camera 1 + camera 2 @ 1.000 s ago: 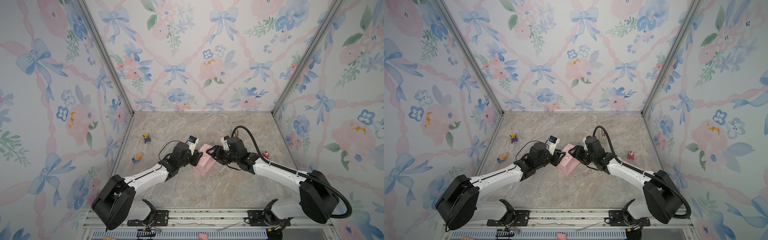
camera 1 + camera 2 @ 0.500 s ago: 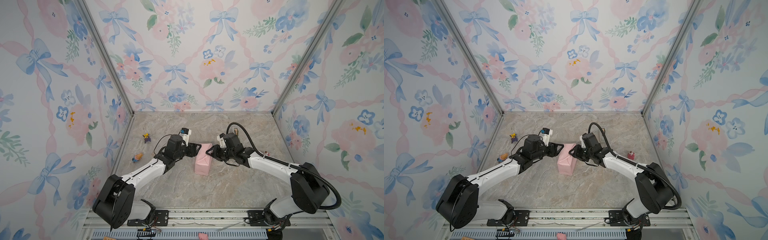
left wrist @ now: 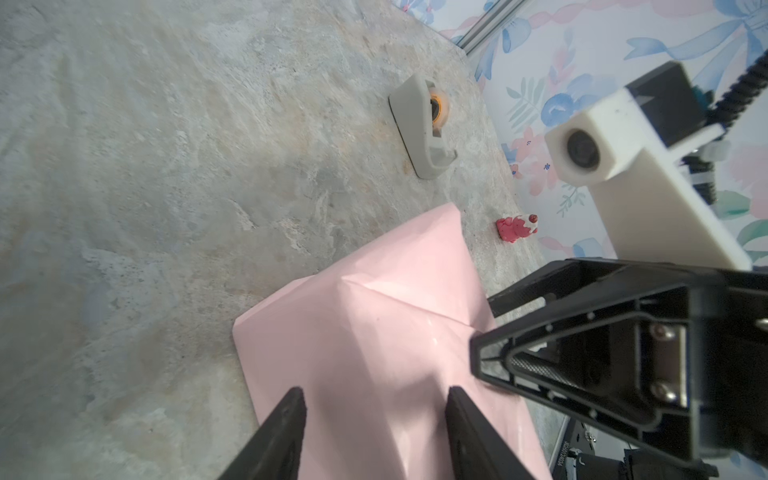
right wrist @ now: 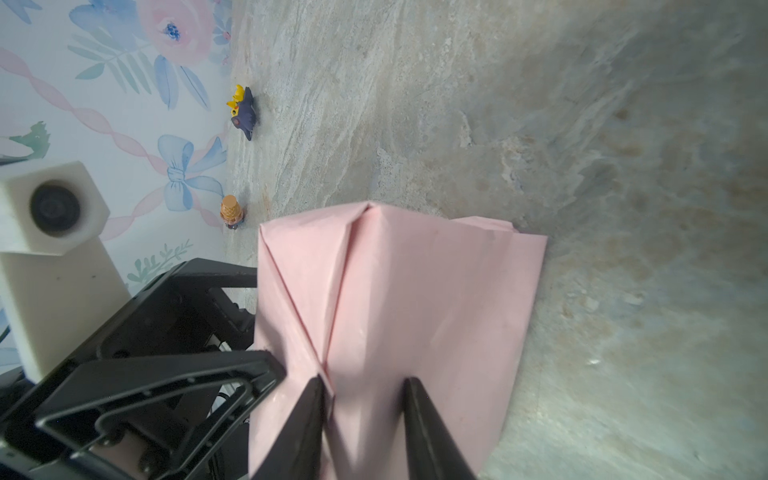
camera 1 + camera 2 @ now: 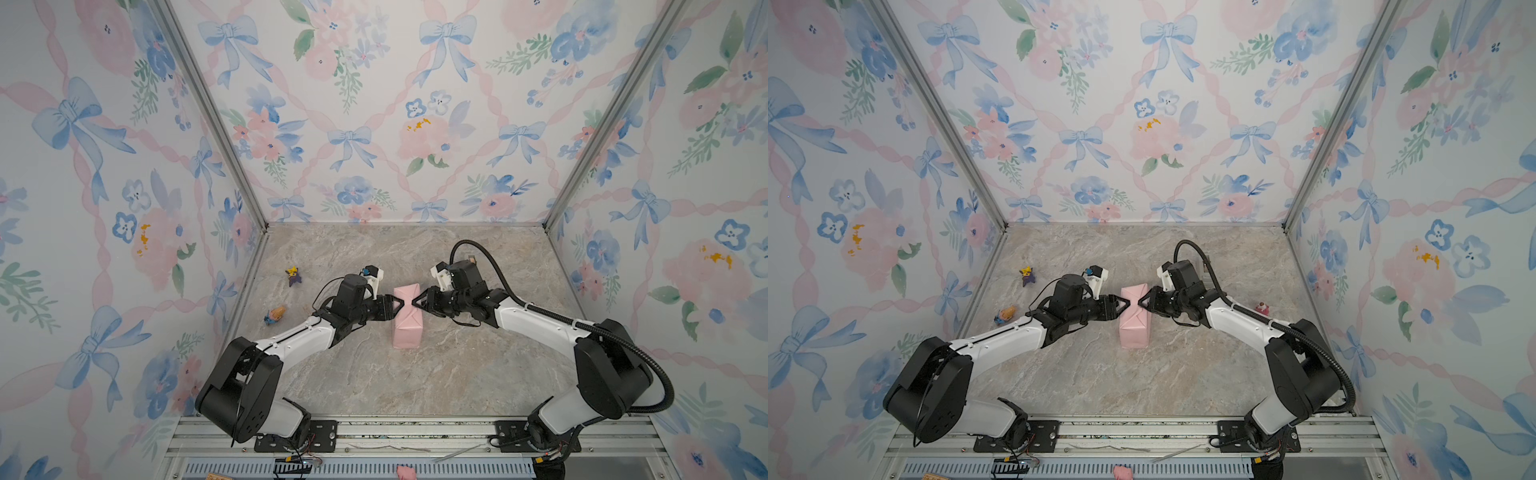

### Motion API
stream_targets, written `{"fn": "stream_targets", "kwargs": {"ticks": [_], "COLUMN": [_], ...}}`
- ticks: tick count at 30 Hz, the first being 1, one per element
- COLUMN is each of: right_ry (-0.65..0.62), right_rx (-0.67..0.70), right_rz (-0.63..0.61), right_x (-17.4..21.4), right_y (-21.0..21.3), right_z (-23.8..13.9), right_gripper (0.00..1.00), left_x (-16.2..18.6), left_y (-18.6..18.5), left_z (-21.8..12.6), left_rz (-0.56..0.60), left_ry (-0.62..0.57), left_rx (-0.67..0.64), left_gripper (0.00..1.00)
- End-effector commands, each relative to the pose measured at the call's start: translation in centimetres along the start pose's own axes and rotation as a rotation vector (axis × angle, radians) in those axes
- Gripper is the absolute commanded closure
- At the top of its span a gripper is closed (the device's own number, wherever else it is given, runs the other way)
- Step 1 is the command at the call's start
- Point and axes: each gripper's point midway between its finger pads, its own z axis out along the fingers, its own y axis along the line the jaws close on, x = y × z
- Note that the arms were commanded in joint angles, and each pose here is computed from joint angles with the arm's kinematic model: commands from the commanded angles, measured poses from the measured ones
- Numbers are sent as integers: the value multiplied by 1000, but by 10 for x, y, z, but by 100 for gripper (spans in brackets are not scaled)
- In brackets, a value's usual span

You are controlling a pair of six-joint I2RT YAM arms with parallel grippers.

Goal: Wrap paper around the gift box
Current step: 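Open the right gripper and draw it back while left stays by the box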

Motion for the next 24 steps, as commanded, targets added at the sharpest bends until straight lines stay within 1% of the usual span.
{"fn": "stream_targets", "kwargs": {"ticks": [1, 3, 5, 8, 11, 14, 18, 20, 24], "right_ry": [50, 48, 33, -31, -78, -78, -43, -38, -66], "right_rx": [61, 45, 34, 18, 28, 101, 188, 197, 124], "right_rz": [16, 8, -6, -45, -101, -111, -76, -60, -58], "right_x": [10, 7, 2, -15, -33, -50, -81, -97, -134], "right_y": [-21, -16, -11, -5, -14, -50, -117, -144, -176], "right_z": [6, 5, -2, -30, -62, -83, -99, -101, -97], "right_gripper": [66, 64, 59, 52, 50, 50, 53, 54, 56], "left_x": [33, 39, 43, 49, 51, 51, 51, 51, 48], "left_y": [24, 30, 36, 43, 46, 47, 46, 46, 46], "left_z": [8, 10, 11, 9, 8, 8, 10, 11, 12], "left_rz": [-39, -40, -36, -21, -11, -4, 0, 2, 4], "left_ry": [90, 102, 111, 127, 132, 134, 136, 136, 131], "left_rx": [-66, -91, -114, -152, -173, -180, -179, -183, -185], "left_gripper": [44, 45, 45, 46, 45, 45, 44, 44, 44]}}
